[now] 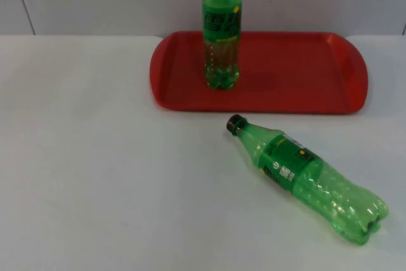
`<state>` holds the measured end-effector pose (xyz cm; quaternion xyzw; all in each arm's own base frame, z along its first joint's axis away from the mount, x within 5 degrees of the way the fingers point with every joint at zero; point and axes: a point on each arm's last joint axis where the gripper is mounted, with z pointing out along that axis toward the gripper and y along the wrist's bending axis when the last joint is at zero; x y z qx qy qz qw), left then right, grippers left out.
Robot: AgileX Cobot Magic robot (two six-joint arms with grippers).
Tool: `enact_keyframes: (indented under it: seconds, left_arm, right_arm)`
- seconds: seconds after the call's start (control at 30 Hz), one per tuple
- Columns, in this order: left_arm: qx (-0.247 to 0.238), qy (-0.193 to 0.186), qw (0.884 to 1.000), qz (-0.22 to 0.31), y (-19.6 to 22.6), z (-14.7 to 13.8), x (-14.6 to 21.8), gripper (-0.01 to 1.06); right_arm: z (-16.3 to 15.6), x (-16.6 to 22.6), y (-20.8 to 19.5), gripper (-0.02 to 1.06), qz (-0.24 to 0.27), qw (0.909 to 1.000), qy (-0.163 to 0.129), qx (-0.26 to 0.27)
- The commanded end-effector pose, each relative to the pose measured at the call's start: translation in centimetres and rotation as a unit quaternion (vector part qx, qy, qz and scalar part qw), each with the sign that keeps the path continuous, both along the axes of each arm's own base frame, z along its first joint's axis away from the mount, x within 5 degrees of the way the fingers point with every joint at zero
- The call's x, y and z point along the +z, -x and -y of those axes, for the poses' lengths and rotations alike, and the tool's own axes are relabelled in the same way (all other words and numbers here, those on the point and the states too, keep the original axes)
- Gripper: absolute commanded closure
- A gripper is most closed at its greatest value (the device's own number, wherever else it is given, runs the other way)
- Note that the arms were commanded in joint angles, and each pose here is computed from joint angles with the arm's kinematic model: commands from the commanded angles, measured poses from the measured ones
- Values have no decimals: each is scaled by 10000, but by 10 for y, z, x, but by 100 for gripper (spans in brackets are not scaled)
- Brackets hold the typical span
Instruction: Place the bottle upright on the tray.
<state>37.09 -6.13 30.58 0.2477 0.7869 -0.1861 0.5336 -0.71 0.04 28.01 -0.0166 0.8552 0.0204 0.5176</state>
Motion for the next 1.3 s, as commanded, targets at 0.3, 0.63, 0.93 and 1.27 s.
enact_keyframes:
  seconds: [0.3,0.63,0.93,1.27]
  left_arm:
    - [-20,517,9977,446,41,1,61,0]
    - [-771,-7,9872,1397,77,7,96,0]
    - [2717,-449,9317,2369,85,-52,138,0]
    - [4577,-1039,8726,1350,97,-89,124,0]
  right_arm:
    - [0,0,0,0,27,10000,-19,-14]
    - [0,0,0,0,27,10000,-19,-14]
    - [0,0,0,0,27,10000,-19,-14]
    - [0,0,0,0,27,10000,-19,-14]
